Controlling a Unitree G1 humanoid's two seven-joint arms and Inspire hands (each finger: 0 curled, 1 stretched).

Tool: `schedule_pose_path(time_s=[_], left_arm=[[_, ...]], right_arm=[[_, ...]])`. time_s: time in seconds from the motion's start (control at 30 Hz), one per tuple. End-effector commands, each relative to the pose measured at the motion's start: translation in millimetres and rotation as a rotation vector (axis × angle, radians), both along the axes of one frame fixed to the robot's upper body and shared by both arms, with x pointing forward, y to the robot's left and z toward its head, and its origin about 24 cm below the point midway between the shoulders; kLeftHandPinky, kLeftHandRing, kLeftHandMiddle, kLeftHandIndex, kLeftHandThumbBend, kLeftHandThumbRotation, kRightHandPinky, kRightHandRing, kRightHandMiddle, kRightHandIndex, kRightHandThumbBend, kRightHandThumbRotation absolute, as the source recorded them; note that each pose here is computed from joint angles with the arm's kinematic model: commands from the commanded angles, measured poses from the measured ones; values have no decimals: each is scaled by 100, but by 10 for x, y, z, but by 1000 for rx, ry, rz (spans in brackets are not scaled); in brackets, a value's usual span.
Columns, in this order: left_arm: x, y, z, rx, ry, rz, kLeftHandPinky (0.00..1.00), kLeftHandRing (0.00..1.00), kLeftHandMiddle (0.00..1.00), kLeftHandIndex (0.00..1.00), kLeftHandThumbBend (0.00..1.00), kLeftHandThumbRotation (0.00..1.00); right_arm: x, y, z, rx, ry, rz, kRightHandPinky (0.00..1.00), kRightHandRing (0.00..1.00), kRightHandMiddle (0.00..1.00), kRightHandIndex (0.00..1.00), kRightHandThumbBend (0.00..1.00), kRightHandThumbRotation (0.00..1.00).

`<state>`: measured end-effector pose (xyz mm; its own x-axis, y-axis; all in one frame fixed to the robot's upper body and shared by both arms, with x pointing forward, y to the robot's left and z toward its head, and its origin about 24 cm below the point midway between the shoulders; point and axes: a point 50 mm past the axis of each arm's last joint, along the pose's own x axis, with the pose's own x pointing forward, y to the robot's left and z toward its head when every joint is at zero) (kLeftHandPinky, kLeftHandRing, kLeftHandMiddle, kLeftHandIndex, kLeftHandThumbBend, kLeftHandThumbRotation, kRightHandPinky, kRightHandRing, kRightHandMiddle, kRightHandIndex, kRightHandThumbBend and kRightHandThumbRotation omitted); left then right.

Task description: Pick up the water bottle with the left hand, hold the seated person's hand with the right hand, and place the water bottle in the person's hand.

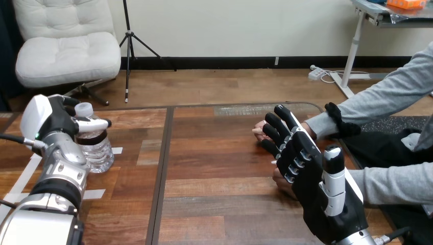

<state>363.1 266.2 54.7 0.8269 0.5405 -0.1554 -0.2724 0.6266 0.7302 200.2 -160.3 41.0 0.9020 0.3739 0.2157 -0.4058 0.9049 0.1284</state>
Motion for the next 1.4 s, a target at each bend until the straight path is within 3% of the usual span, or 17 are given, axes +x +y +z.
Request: schedule_pose_path(time_s=[0.0, 0.53, 0.87, 1.1, 1.37], left_arm=[[132, -44, 260, 10, -113, -15, 49, 57, 60, 60, 74, 0], [149, -55, 294, 28, -123, -24, 45, 53, 56, 54, 71, 0], [159, -48, 302, 2, -103, -23, 46, 54, 57, 54, 76, 0], [165, -41, 298, -49, -83, -27, 49, 57, 61, 60, 81, 0], [164, -35, 294, -4, -50, -51, 57, 66, 70, 70, 86, 1]], right_arm=[[61, 13, 216, 5, -117, 6, 100, 100, 98, 99, 94, 100], [55, 9, 220, 12, -119, 5, 100, 100, 98, 99, 95, 100], [49, 8, 219, 17, -120, 4, 100, 100, 98, 99, 94, 100], [48, 9, 217, 19, -120, -1, 100, 100, 98, 99, 94, 100], [46, 6, 224, 13, -122, -2, 100, 100, 98, 100, 94, 100]])
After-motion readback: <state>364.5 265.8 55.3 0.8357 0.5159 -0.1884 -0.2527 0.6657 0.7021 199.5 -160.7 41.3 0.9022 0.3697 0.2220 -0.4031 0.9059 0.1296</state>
